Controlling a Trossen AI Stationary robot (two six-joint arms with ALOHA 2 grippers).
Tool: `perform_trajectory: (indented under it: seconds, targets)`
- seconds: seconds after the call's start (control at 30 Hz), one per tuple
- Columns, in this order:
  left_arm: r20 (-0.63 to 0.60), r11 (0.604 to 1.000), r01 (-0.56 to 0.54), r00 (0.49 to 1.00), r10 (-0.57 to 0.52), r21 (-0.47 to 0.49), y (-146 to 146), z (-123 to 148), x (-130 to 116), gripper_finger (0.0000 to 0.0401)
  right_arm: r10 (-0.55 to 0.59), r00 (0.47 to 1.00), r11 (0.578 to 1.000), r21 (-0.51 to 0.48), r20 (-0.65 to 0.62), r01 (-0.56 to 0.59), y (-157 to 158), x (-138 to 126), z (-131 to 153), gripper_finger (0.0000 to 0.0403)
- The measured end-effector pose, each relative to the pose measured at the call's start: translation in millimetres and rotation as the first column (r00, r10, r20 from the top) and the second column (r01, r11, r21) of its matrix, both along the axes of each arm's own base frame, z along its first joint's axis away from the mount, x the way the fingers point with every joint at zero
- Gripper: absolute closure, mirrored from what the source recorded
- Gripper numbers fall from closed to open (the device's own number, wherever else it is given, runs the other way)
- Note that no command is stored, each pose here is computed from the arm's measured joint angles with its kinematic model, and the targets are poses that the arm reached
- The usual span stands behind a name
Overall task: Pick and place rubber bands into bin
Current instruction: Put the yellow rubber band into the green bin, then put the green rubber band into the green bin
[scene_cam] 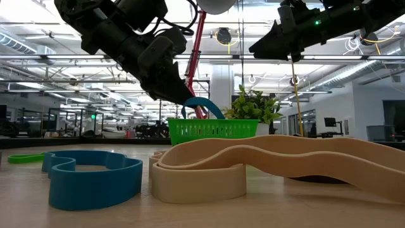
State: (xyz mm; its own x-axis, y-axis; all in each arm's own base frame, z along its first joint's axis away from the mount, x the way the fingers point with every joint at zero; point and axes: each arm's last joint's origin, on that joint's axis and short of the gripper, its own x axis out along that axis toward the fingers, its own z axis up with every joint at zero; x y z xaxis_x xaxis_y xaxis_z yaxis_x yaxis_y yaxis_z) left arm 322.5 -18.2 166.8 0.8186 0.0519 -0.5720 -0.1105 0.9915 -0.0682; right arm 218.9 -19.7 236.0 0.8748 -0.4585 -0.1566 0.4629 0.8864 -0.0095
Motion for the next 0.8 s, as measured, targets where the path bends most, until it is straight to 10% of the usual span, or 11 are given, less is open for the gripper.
perform_trajectory:
  seconds: [0.33, 0.8]
  targets:
    - [0.016, 0.999, 0.030, 0.999, -0.031, 0.042, 0, 7, -2, 0.0369, 0.000, 1.000, 1.000, 0.000, 0.000, 0.000, 0, 0, 0, 0.0222]
    - [0.188, 0.992, 0.125, 0.974, -0.123, 0.002, 1, 85, -44, 0.0368, 0.001, 1.000, 1.000, -0.001, -0.001, -0.001, 0, 0, 0, 0.0222]
